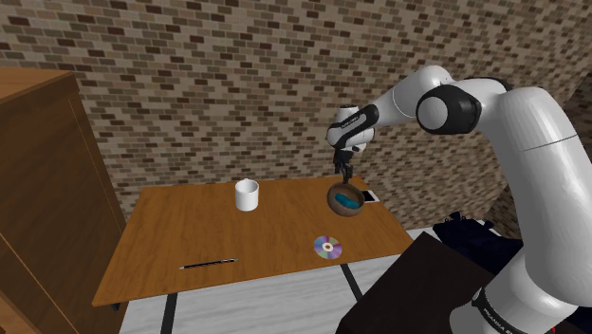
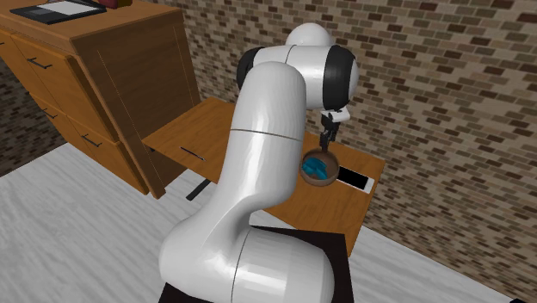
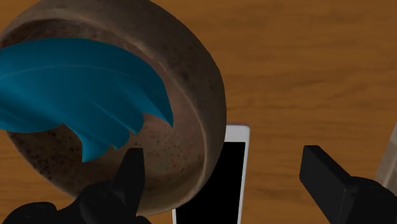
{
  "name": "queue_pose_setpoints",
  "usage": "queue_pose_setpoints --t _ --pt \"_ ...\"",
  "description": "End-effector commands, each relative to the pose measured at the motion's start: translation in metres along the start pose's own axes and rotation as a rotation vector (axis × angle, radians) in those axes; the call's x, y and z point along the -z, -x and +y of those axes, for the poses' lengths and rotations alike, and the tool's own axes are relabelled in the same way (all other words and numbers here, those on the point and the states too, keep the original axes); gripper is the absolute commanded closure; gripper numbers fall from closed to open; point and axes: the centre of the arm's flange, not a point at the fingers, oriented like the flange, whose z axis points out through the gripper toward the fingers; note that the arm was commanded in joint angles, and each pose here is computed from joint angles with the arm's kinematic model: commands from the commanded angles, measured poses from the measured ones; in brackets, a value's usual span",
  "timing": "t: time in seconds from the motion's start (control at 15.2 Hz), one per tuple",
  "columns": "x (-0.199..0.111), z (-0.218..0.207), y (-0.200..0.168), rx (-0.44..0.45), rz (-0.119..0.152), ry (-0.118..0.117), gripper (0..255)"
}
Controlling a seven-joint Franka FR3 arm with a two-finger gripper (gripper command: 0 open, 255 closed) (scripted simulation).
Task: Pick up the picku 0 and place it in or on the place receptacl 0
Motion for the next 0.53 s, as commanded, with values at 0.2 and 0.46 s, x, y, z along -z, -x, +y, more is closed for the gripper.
queue_pose_setpoints --t 0.2,0.46 --pt "0.05 0.0 0.0 0.0 0.0 0.0 0" --pt "0.05 0.0 0.0 0.0 0.0 0.0 0"
